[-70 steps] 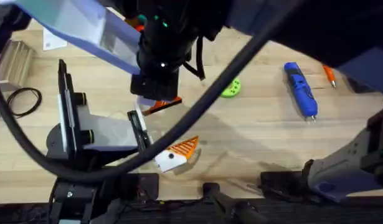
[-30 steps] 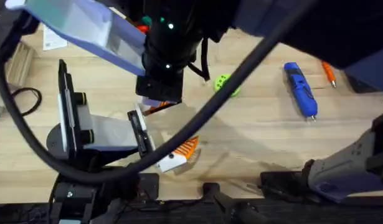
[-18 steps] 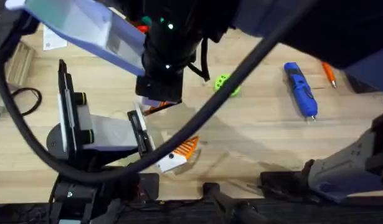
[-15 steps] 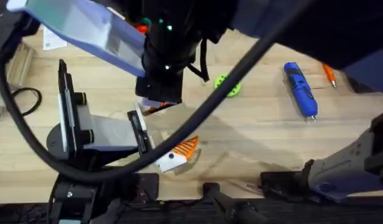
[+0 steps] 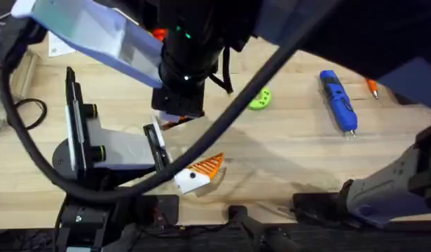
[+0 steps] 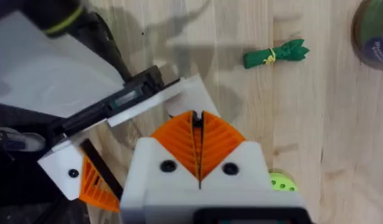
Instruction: Pick up the gripper from the table and insert it into the empty holder that is missing its gripper. Then pick up a screw, insert it into the mounting hole, and use the screwdriver to tighten it. Finally, clean up the table by picking up the vegetable and placing it into the bucket.
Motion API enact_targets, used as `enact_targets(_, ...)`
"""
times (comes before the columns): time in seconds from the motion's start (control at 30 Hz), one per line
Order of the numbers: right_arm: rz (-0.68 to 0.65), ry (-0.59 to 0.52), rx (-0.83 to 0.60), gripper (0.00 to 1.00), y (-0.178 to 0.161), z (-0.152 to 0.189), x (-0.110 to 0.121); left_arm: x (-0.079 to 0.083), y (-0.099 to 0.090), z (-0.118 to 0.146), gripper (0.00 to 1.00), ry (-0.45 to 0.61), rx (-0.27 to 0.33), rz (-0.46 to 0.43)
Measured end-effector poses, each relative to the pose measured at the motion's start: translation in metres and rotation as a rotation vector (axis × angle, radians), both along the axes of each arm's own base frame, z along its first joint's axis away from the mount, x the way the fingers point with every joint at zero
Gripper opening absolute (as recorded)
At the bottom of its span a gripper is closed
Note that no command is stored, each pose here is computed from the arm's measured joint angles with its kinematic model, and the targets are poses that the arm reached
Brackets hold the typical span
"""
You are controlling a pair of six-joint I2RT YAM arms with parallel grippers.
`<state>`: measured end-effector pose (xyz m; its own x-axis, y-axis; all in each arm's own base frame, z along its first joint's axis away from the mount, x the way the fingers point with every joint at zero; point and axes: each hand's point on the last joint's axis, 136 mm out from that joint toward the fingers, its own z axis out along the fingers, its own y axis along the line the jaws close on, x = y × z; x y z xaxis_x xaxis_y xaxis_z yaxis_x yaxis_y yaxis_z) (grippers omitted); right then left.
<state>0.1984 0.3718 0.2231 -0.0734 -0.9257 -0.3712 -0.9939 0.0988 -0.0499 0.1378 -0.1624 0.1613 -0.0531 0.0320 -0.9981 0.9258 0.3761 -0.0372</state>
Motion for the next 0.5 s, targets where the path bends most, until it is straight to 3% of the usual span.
enact_targets(0.2, 0.0, 0.001, 0.0, 0.012, 0.0, -0.0001, -0.0002, 0.0, 0.0, 0.0, 0.987, 0.0, 0.0, 0.0)
enact_targets(0.23, -0.006, 0.004, -0.001, 0.083, -0.0003, -0.0002, -0.0004, 0.0, 0.0, 0.0, 0.987, 0.0, 0.0, 0.0)
enact_targets(0.43, -0.004, 0.005, -0.009, 0.937, -0.0015, -0.0023, -0.0008, -0.0001, 0.0, 0.0, 0.985, -0.003, 0.001, -0.001)
enact_targets(0.5, -0.004, 0.005, -0.009, 0.977, -0.0016, -0.0025, -0.0009, -0.0001, 0.0, 0.0, 0.985, -0.003, 0.001, -0.001)
